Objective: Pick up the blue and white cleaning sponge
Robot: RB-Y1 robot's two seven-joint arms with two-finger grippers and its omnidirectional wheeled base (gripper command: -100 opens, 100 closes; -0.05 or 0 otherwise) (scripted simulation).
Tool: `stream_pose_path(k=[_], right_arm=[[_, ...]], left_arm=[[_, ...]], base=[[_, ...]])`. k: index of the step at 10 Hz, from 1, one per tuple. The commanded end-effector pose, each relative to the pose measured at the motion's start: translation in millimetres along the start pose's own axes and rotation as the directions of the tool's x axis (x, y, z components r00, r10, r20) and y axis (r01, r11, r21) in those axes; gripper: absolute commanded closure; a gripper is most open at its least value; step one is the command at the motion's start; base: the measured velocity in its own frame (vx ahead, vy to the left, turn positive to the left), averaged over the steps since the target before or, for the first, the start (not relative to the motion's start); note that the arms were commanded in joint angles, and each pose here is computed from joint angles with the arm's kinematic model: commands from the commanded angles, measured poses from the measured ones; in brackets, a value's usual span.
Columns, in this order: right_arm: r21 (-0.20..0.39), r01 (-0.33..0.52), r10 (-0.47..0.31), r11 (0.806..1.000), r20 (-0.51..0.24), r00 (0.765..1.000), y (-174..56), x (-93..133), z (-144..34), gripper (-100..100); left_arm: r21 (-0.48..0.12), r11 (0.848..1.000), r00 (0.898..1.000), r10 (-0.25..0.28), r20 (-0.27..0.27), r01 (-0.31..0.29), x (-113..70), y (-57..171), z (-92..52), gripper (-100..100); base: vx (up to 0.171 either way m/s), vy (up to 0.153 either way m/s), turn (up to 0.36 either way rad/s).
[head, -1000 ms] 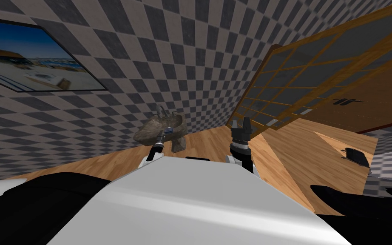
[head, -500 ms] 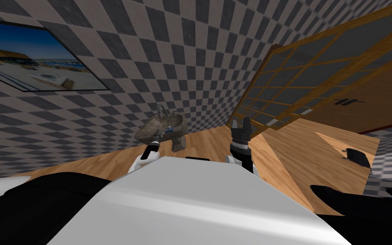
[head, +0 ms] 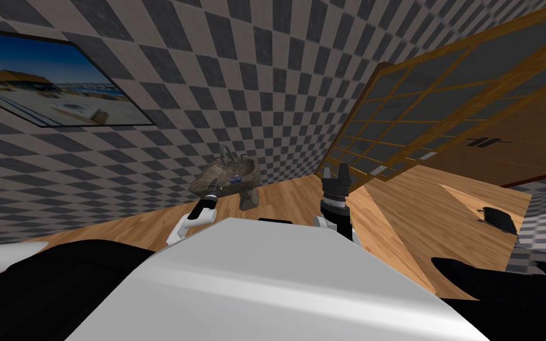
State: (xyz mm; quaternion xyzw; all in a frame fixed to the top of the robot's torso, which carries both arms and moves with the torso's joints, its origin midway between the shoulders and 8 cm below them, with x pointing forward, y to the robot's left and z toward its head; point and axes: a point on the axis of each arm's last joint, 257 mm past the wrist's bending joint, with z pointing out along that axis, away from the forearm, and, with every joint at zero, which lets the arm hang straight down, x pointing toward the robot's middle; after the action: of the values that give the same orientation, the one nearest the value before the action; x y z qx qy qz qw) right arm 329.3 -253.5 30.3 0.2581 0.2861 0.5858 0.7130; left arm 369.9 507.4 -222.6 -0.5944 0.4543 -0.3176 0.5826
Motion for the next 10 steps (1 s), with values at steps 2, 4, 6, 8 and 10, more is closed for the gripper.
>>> stream_pose_path(k=[2,4,6,8,10], right_arm=[[0.0,0.0,0.0,1.0,0.0,1.0,0,0,0.0,0],[0.0,0.0,0.0,1.0,0.0,1.0,0,0,0.0,0],[0.0,0.0,0.0,1.0,0.0,1.0,0,0,0.0,0],[0.0,0.0,0.0,1.0,0.0,1.0,0,0,0.0,0],[0.0,0.0,0.0,1.0,0.0,1.0,0,0,0.0,0]], left_arm=[[-0.024,0.999,1.0,-0.022,0.011,0.023,-13.5,-10,0.0,-100],[-0.04,0.998,0.999,-0.038,0.018,0.038,-21.2,-17,0.0,-100],[-0.06,0.997,0.998,-0.054,0.024,0.055,-28.0,-24,-0.5,-100],[-0.095,0.994,0.998,-0.053,0.033,0.056,-29.7,-15,-1.3,-100],[-0.118,0.99,0.997,-0.071,0.04,0.075,-35.5,-20,-2.5,-100]], base=[[-0.028,-0.014,0.011],[-0.027,-0.011,0.009],[-0.018,-0.012,0.01],[-0.012,-0.006,0.003],[-0.01,-0.008,0.008]])
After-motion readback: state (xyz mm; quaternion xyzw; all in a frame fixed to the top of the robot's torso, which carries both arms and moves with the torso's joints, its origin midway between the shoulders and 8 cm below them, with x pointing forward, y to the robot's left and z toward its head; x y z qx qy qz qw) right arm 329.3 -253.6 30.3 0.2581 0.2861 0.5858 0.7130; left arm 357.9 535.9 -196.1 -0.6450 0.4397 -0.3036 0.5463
